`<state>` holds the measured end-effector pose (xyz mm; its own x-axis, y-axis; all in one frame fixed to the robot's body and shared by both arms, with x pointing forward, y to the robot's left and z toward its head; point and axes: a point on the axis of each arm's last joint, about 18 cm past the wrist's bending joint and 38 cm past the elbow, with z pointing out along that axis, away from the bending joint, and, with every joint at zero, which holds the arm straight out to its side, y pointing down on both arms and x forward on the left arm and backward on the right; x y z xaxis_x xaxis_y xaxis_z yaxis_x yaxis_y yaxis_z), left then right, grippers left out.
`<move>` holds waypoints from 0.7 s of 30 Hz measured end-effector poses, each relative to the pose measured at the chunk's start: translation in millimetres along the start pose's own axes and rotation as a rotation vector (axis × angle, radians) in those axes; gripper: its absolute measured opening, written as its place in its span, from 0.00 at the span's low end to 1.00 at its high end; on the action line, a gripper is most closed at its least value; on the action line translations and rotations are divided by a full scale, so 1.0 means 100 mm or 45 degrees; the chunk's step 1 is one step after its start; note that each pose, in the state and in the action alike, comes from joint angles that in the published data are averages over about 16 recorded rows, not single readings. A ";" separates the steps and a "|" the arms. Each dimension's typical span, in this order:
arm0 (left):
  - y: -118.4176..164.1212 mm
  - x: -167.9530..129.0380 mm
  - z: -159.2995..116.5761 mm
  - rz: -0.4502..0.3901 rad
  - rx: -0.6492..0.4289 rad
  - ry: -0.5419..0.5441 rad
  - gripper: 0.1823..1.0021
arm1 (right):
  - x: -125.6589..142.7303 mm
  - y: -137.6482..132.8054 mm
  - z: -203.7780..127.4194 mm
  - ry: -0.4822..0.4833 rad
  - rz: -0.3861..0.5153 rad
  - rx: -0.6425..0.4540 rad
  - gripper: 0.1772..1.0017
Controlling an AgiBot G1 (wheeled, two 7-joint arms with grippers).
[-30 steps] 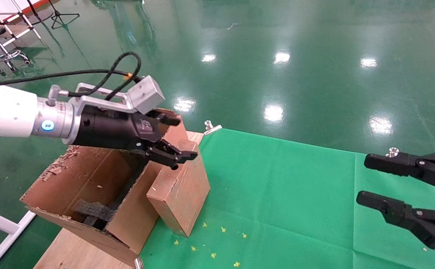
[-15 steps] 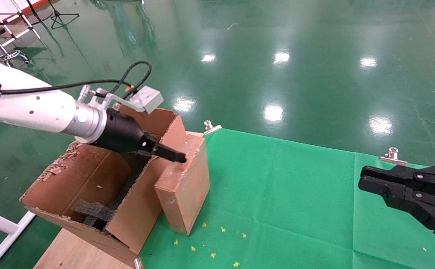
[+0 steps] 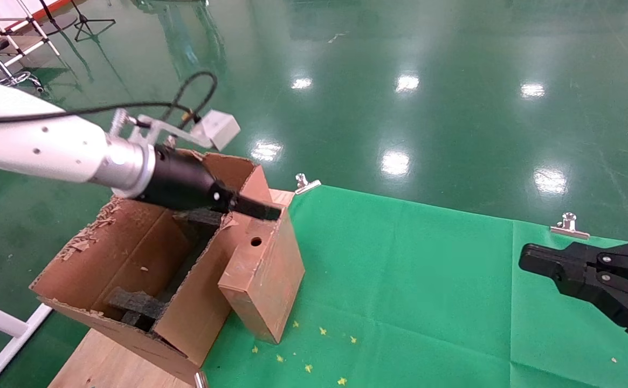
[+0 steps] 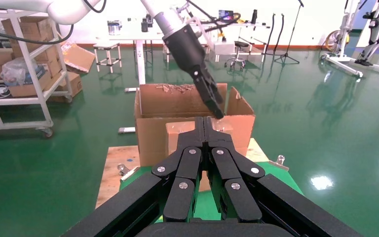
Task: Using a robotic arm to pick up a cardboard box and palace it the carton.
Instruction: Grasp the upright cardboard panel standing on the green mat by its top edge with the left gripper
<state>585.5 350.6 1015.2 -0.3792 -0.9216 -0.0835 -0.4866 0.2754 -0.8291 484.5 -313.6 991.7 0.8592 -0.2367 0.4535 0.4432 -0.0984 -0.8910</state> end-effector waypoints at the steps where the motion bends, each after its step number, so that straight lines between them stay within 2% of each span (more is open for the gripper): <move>1: 0.01 0.01 0.02 -0.005 -0.010 -0.001 1.00 | 0.00 0.00 0.00 0.000 0.000 0.000 0.02; 9: 0.13 0.09 0.20 -0.028 -0.096 -0.002 1.00 | 0.00 0.00 0.00 0.000 0.000 0.000 0.02; 21: 0.23 0.15 0.37 0.003 -0.163 -0.006 1.00 | 0.00 0.00 0.00 0.000 0.000 0.000 0.02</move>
<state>597.3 333.0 974.1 -0.3772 -0.9220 -0.0880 -0.5822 0.3099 -0.7516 484.5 -313.7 991.7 0.8592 -0.2371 0.4534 0.4431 -0.0983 -0.8911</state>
